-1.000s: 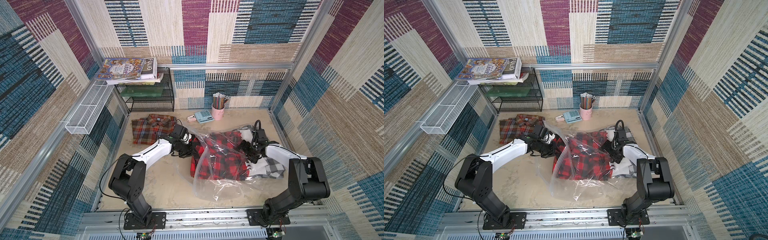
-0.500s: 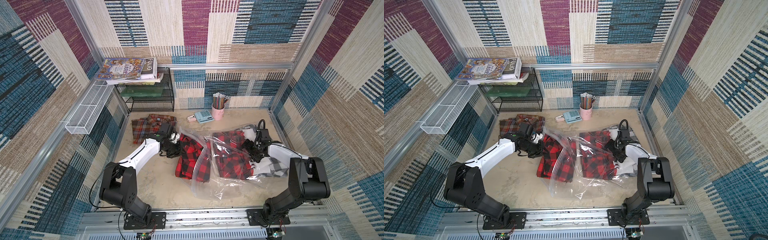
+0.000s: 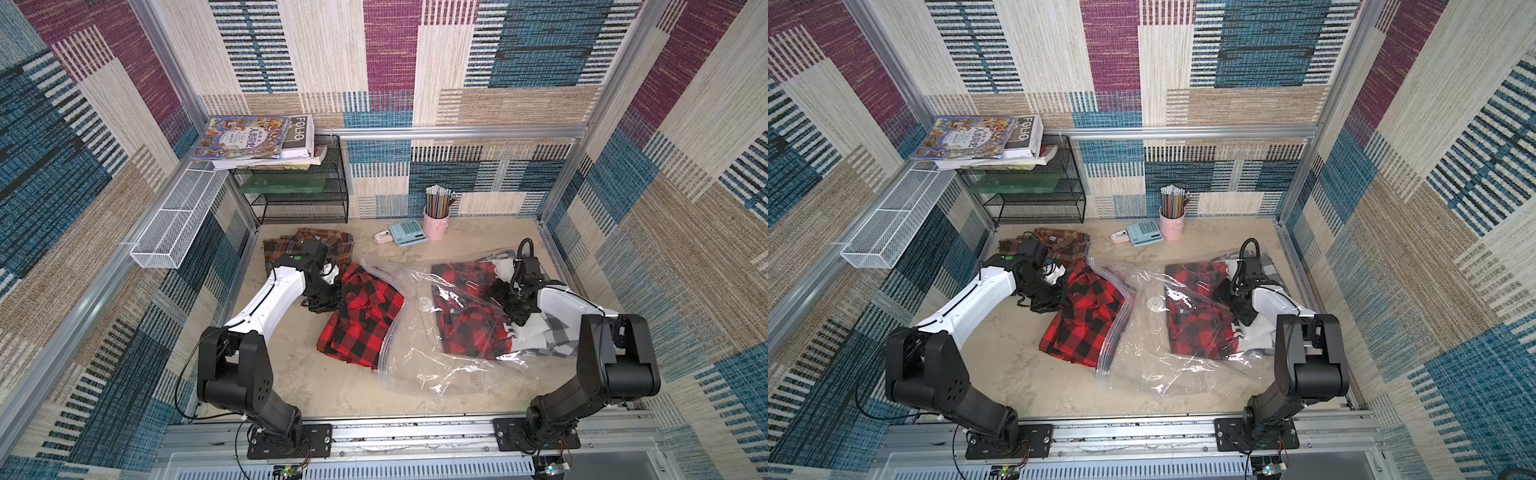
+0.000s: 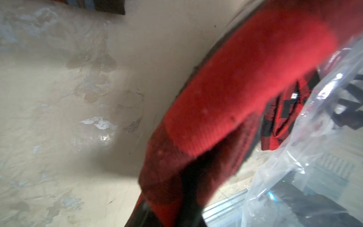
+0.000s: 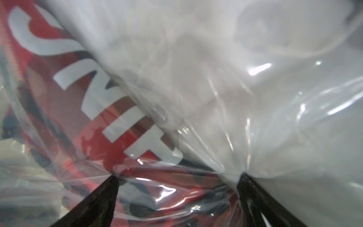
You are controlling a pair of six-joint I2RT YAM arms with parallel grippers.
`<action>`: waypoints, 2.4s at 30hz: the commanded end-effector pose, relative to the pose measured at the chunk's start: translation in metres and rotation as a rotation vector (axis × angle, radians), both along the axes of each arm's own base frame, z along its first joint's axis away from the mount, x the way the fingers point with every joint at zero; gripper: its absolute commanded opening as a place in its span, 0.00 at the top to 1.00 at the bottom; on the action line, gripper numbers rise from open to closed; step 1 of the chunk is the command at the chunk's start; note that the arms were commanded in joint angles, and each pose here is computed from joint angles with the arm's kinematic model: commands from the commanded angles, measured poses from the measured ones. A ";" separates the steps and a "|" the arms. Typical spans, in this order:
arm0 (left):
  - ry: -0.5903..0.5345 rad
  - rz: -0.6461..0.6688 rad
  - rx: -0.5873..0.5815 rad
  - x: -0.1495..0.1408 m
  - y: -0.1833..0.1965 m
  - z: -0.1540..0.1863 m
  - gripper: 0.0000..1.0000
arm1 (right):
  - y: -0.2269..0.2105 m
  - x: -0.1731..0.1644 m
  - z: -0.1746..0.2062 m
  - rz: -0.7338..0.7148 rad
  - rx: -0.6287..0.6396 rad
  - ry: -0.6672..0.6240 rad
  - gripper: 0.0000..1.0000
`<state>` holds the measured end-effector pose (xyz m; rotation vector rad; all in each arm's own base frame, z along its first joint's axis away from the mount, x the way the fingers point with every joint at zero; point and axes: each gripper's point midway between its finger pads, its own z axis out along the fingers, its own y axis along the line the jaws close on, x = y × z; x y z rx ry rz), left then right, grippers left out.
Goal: Take the shirt out of the vacuum bag
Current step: Take out the shirt from the vacuum bag, then place the shirt at the center of the board.
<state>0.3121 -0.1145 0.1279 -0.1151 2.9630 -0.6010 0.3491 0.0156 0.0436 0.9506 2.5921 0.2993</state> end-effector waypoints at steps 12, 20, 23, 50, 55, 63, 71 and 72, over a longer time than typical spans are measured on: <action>0.049 -0.053 0.469 -0.009 0.086 -0.001 1.00 | -0.017 -0.011 -0.003 -0.016 -0.083 0.065 0.03; 0.060 -0.115 0.687 -0.003 0.121 0.005 1.00 | -0.016 -0.007 0.000 0.000 -0.080 0.059 0.03; 0.048 -0.124 0.764 0.004 0.131 0.010 1.00 | -0.015 -0.006 -0.001 0.007 -0.079 0.060 0.03; -0.340 -0.340 1.130 0.119 0.135 0.049 1.00 | -0.010 -0.005 0.004 0.065 -0.074 0.058 0.03; -0.414 -0.322 1.133 0.139 0.131 0.059 1.00 | -0.009 -0.006 0.005 0.072 -0.076 0.060 0.03; -0.434 -0.353 1.128 0.161 0.125 0.059 1.00 | -0.010 -0.004 0.006 0.075 -0.086 0.060 0.03; -0.446 -0.335 1.128 0.175 0.128 0.067 1.00 | -0.008 -0.003 0.005 0.083 -0.086 0.064 0.03; -0.449 -0.329 1.128 0.177 0.130 0.068 1.00 | -0.007 -0.003 0.005 0.084 -0.086 0.066 0.03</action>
